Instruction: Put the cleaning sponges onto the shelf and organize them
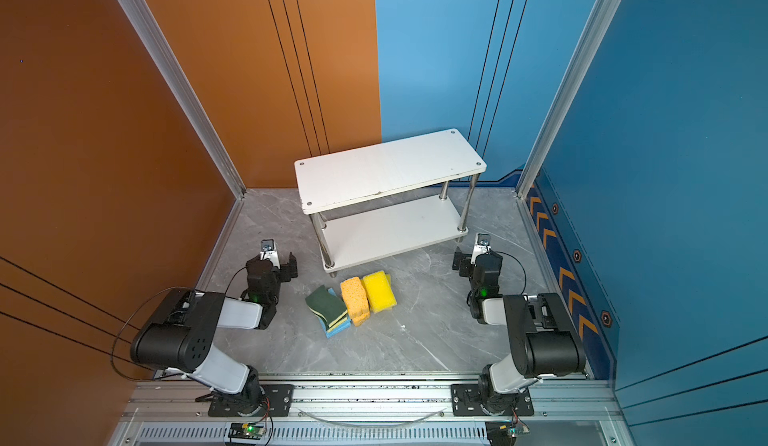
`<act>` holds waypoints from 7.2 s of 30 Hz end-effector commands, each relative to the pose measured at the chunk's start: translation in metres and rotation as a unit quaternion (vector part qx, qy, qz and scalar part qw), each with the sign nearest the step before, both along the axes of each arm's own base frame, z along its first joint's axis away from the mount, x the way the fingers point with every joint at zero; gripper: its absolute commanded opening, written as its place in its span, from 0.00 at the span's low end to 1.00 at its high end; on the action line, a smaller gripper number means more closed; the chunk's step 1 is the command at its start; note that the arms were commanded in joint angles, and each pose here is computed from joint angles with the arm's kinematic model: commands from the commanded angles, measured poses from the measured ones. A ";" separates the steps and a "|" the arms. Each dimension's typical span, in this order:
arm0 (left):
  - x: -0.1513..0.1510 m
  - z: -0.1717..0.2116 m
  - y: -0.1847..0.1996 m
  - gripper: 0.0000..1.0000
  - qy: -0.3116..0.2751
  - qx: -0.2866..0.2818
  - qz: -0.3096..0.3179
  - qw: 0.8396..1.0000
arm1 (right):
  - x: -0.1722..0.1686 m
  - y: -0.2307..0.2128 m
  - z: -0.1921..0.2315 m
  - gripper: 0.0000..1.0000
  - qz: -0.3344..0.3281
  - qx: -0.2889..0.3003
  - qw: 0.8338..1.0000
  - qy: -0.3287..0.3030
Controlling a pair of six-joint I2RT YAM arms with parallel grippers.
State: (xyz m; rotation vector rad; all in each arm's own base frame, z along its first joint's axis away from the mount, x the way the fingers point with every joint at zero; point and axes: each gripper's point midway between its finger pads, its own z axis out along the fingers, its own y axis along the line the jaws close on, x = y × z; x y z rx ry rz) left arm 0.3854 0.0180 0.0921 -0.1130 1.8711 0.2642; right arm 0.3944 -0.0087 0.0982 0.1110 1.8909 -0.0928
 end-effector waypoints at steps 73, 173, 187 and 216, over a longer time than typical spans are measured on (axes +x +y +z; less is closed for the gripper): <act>-0.142 0.061 -0.116 0.98 0.136 -0.405 -0.029 0.904 | -0.144 0.276 0.016 0.98 0.364 0.030 0.869 0.335; -0.141 0.042 -0.130 0.98 0.174 -0.436 -0.044 0.882 | -0.124 0.271 -0.005 0.71 0.351 -0.035 0.864 0.361; -0.141 0.043 -0.130 0.97 0.173 -0.437 -0.045 0.881 | -0.092 0.223 0.016 0.69 0.327 0.002 0.886 0.329; -0.142 0.042 -0.133 0.98 0.181 -0.435 -0.053 0.881 | 0.028 0.126 0.058 0.72 0.201 -0.008 0.963 0.178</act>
